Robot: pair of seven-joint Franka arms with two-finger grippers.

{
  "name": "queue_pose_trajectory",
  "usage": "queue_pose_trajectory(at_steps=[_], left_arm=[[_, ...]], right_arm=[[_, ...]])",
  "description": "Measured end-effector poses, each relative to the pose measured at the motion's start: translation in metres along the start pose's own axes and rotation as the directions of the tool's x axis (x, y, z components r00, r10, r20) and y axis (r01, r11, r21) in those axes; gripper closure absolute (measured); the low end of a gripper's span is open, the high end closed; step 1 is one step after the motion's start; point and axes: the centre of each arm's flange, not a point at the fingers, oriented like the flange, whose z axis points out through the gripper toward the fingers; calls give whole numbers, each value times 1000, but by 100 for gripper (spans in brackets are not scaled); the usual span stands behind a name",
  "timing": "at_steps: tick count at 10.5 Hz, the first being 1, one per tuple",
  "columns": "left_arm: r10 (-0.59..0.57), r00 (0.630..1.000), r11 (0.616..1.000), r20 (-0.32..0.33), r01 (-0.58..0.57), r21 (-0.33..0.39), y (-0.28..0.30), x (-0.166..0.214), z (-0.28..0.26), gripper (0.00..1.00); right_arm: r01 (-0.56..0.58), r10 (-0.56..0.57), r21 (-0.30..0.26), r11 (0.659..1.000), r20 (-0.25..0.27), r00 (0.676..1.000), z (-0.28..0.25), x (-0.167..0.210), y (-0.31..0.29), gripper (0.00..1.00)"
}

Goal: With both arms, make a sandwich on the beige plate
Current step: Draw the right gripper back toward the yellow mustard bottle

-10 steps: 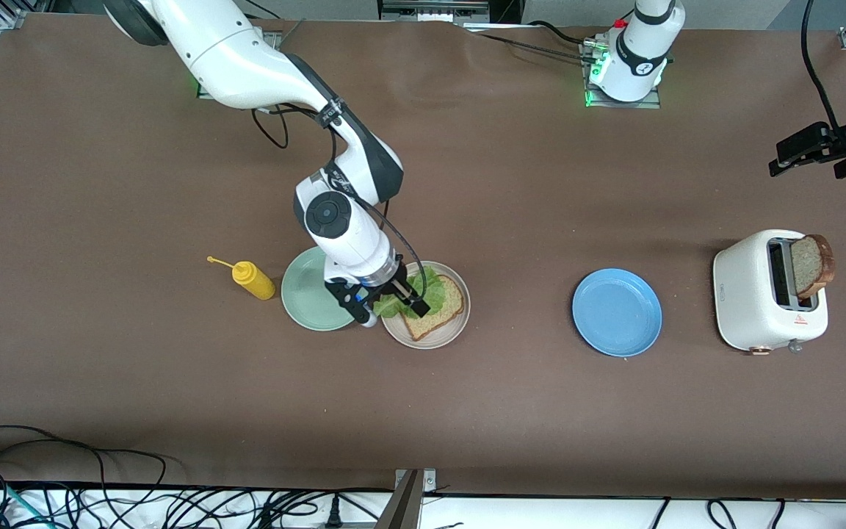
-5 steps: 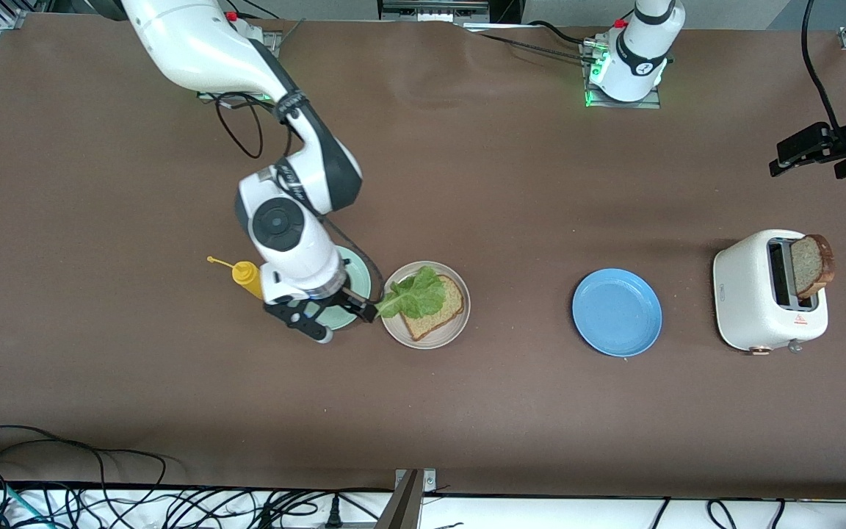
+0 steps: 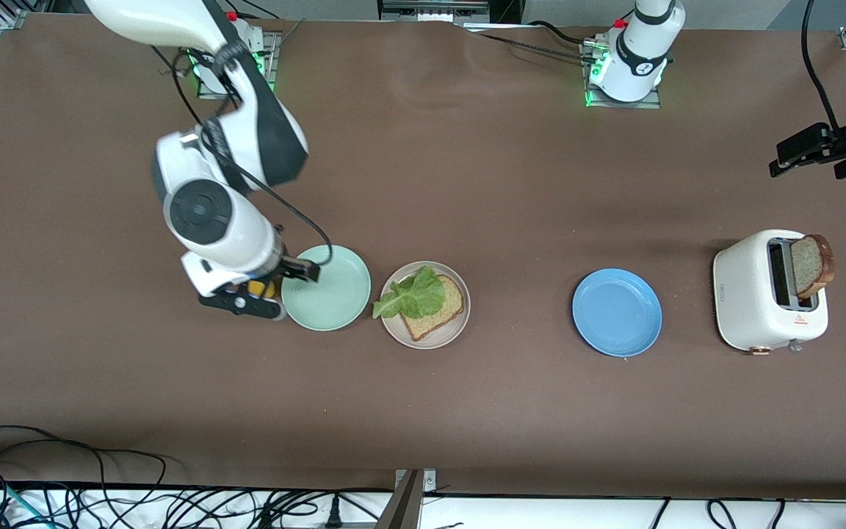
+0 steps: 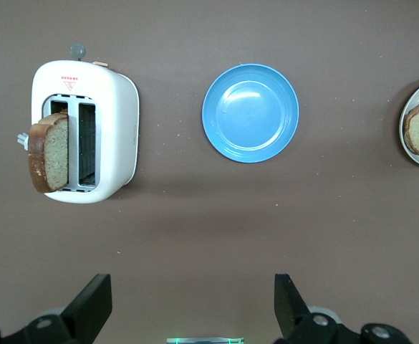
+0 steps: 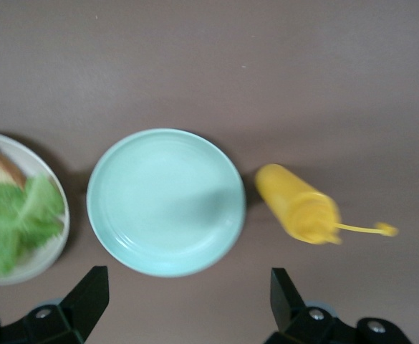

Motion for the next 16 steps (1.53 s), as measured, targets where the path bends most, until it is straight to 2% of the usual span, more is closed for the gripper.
queue_pose_trajectory(at_steps=[3,6,8,10,11,13,15,16], left_arm=[[0,1000,1000,1,0,0,0,0,1,0],[-1,1000,1000,1,1,0,0,0,1,0],[-2,1000,1000,2,2,0,-1,0,1,0],[-2,1000,1000,2,2,0,-1,1,1,0],[-2,1000,1000,2,2,0,-1,1,1,0],[-3,1000,1000,2,3,0,-1,1,1,0],[-3,1000,1000,2,3,0,-2,1,1,0],[-3,1000,1000,2,3,0,-2,1,1,0]], right_arm=[[165,-165,1,986,5,986,-18,-24,95,0],[315,-315,40,948,1,949,5,-35,217,0],[394,-398,149,907,-7,917,33,-33,265,0],[476,-478,245,845,-57,877,68,-25,298,0],[508,-506,305,806,-93,858,87,-20,314,0],[608,-572,395,688,-220,790,125,-13,345,0],[711,-604,469,525,-383,699,167,-13,366,0],[754,-607,476,452,-455,651,186,-14,373,0]])
